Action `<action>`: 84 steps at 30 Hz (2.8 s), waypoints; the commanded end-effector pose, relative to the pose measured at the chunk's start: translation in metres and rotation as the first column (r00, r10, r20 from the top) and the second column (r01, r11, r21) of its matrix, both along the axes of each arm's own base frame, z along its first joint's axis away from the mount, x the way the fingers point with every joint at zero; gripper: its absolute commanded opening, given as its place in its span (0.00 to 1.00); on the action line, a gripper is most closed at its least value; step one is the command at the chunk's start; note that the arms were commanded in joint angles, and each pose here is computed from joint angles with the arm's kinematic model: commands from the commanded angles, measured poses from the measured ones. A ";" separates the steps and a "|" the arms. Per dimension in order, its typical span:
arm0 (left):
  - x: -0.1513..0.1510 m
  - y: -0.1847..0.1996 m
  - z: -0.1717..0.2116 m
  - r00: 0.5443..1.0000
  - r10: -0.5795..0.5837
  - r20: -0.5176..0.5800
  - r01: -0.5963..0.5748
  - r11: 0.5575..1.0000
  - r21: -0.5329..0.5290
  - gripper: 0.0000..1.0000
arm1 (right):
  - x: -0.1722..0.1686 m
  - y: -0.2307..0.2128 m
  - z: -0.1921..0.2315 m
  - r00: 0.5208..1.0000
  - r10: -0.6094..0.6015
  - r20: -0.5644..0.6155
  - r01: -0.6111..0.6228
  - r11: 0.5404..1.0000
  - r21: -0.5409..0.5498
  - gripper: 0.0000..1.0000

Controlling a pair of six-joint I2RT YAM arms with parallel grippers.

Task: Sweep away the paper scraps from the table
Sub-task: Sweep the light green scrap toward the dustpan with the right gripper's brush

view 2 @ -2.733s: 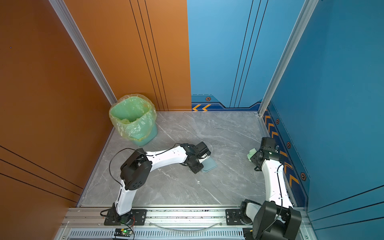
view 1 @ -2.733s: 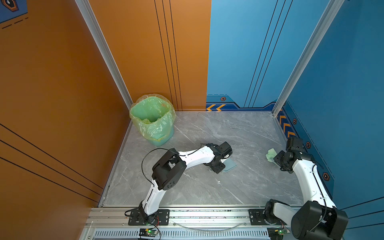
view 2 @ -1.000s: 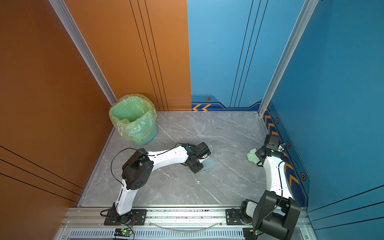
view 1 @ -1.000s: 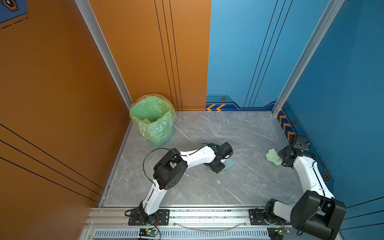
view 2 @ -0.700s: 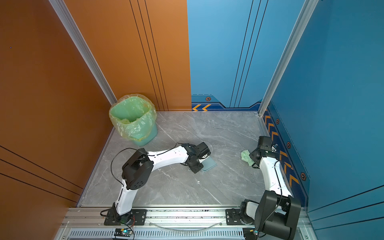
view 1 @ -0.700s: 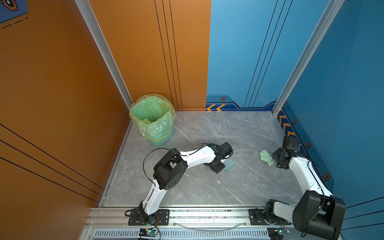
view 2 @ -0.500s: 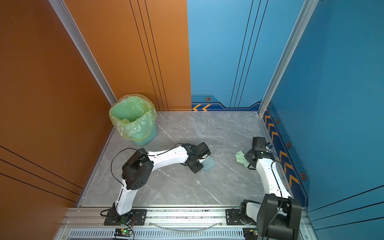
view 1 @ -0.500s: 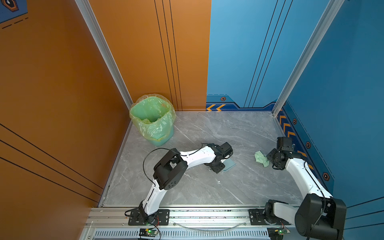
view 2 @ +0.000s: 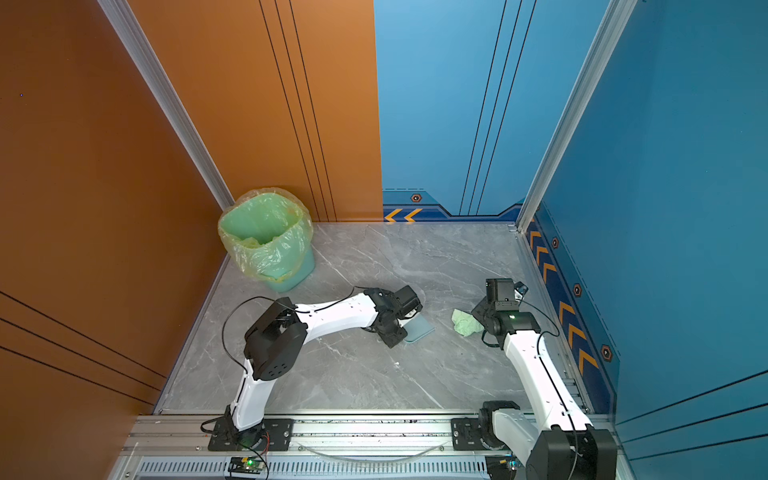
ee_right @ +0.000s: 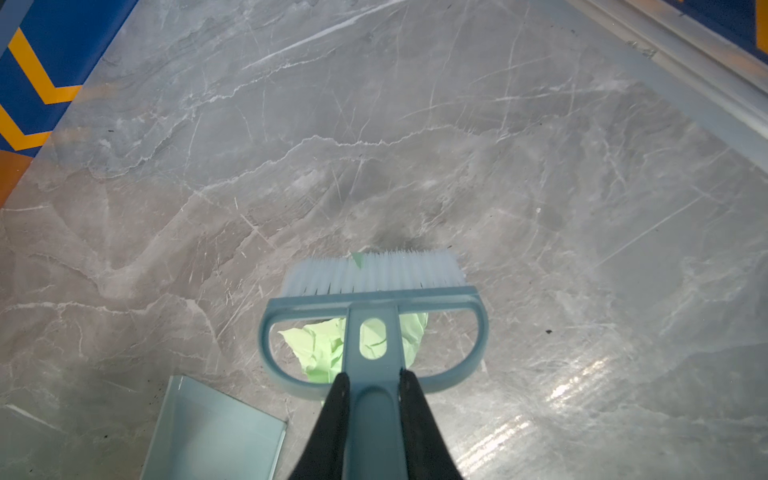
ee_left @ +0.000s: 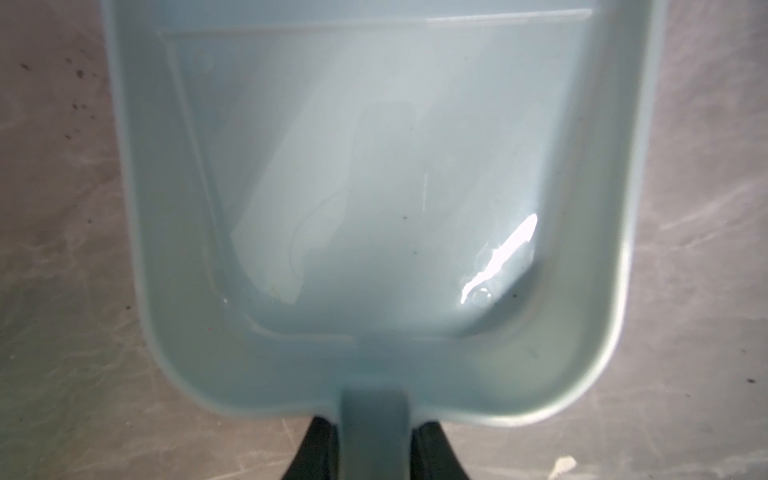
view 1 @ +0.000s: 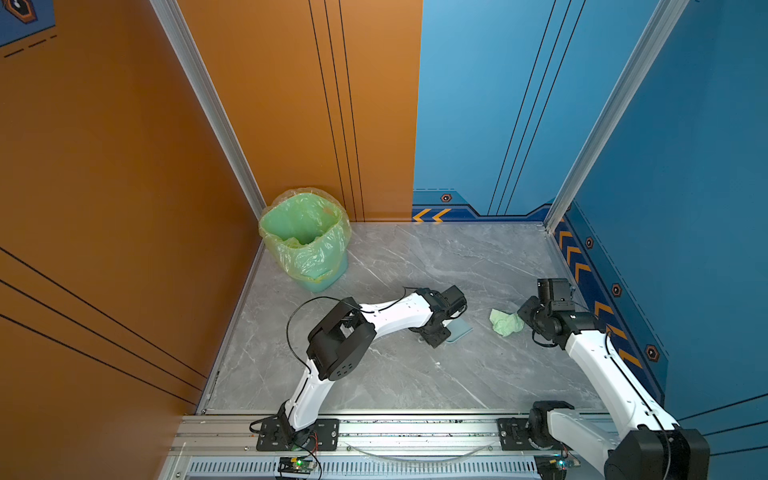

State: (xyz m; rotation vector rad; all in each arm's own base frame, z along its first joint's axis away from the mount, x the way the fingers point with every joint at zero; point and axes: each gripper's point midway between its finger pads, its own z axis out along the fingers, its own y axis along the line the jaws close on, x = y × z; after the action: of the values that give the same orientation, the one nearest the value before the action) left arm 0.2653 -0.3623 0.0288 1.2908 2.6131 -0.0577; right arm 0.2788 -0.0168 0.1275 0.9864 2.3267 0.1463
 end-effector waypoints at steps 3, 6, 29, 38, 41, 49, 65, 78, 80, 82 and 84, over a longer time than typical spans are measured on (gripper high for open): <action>-0.008 0.003 -0.004 1.000 -0.021 -0.008 0.021 0.999 0.045 0.00 | 0.001 0.018 0.007 1.000 0.021 0.016 -0.022 0.999 0.046 0.00; -0.007 0.003 -0.004 1.000 -0.017 -0.007 0.017 0.999 0.043 0.00 | 0.005 0.026 0.009 0.999 0.042 0.023 -0.043 0.998 0.046 0.00; -0.007 0.004 -0.007 1.000 -0.020 -0.007 0.020 0.998 0.053 0.00 | 0.013 -0.022 0.095 0.995 0.032 0.090 -0.010 0.972 -0.235 0.00; -0.008 0.003 -0.008 1.000 -0.028 -0.015 0.028 0.998 0.051 0.00 | -0.022 -0.052 0.043 0.995 -0.076 -0.069 0.058 0.969 -0.241 0.00; -0.008 0.003 -0.008 0.999 -0.029 -0.014 0.030 0.998 0.049 0.00 | -0.025 -0.051 0.026 0.992 -0.067 -0.108 0.042 0.974 -0.223 0.00; -0.010 0.004 -0.009 0.999 -0.024 -0.021 0.025 0.998 0.051 0.00 | -0.014 -0.028 -0.005 0.989 -0.011 -0.149 -0.008 0.992 -0.124 0.00; -0.013 0.004 -0.012 0.999 -0.019 -0.030 0.021 0.998 0.054 0.00 | 0.008 0.024 -0.023 0.978 0.130 -0.163 -0.140 0.989 -0.056 0.00; -0.014 0.001 -0.013 0.999 -0.020 -0.037 0.022 0.999 0.046 0.00 | 0.020 0.067 -0.027 0.957 0.260 -0.128 -0.260 0.965 0.011 0.00; -0.014 0.001 -0.013 0.999 -0.021 -0.038 0.022 0.999 0.047 0.00 | 0.022 0.074 -0.027 0.952 0.279 -0.123 -0.279 0.960 0.021 0.00; -0.014 0.001 -0.013 0.999 -0.019 -0.037 0.020 0.999 0.046 0.00 | 0.023 0.079 -0.029 0.947 0.296 -0.124 -0.295 0.955 0.030 0.00; -0.014 0.000 -0.012 0.999 -0.020 -0.036 0.021 0.999 0.045 0.00 | 0.023 0.083 -0.031 0.943 0.308 -0.126 -0.305 0.951 0.039 0.00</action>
State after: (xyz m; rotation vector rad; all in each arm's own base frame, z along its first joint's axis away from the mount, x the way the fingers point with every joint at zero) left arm 0.2629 -0.3639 0.0277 1.2990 2.6103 -0.0545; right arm 0.2987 0.0569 0.0962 0.6553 2.5862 0.1865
